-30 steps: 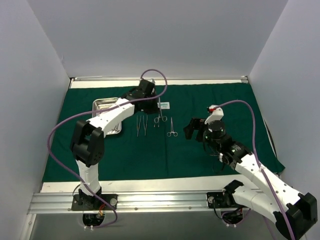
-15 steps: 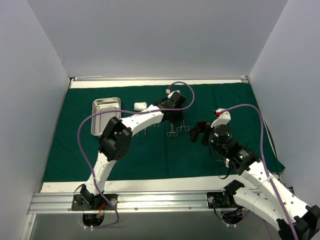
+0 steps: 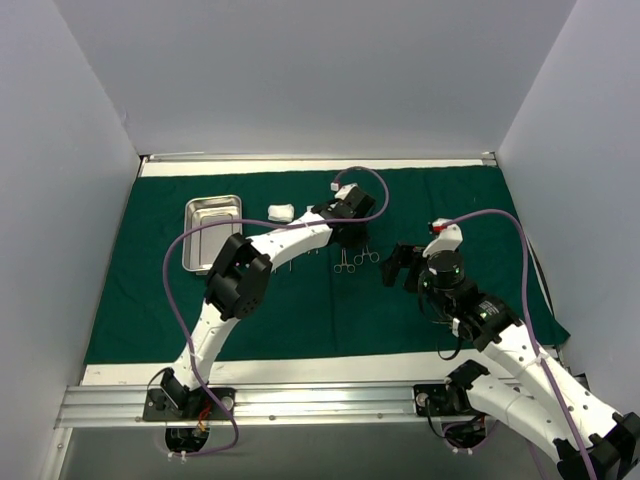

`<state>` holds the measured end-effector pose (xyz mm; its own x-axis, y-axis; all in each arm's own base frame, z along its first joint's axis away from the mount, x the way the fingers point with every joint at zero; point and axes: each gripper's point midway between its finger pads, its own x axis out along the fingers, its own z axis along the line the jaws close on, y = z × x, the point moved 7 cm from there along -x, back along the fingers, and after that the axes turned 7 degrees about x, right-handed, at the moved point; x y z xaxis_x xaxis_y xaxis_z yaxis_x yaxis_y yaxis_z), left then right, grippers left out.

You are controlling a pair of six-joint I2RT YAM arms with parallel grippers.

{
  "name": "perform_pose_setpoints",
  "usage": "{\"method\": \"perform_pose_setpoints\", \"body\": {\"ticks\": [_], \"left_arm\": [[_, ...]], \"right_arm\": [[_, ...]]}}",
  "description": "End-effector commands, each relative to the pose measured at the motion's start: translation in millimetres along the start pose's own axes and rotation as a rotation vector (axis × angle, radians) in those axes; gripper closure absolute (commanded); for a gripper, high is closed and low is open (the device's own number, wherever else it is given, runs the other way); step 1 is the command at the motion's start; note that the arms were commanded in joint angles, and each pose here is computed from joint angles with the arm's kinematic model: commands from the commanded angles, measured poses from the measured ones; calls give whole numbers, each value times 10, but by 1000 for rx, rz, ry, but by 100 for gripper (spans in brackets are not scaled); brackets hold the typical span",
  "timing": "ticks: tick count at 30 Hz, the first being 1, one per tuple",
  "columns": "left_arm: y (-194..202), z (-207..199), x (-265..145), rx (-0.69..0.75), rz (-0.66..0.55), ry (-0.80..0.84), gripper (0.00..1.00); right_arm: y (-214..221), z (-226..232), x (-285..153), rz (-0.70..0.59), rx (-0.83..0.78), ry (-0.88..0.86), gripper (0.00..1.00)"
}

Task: Open and lay out the surgical kit
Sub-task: Place the medical item in the surgical kit.

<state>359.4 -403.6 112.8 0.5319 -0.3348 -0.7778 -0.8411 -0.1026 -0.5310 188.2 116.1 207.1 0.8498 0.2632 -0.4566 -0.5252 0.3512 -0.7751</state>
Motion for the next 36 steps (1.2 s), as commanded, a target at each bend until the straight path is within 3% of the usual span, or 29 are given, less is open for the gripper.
{"method": "perform_pose_setpoints", "body": {"ticks": [1,36], "left_arm": [[-99,-137,-36,-19,-39,25,98],[152,-182,109,41,46,10,97]], "right_arm": [[-5,-15,-8,-16,0,16,9],[65,-41,29,1,-1,17,9]]}}
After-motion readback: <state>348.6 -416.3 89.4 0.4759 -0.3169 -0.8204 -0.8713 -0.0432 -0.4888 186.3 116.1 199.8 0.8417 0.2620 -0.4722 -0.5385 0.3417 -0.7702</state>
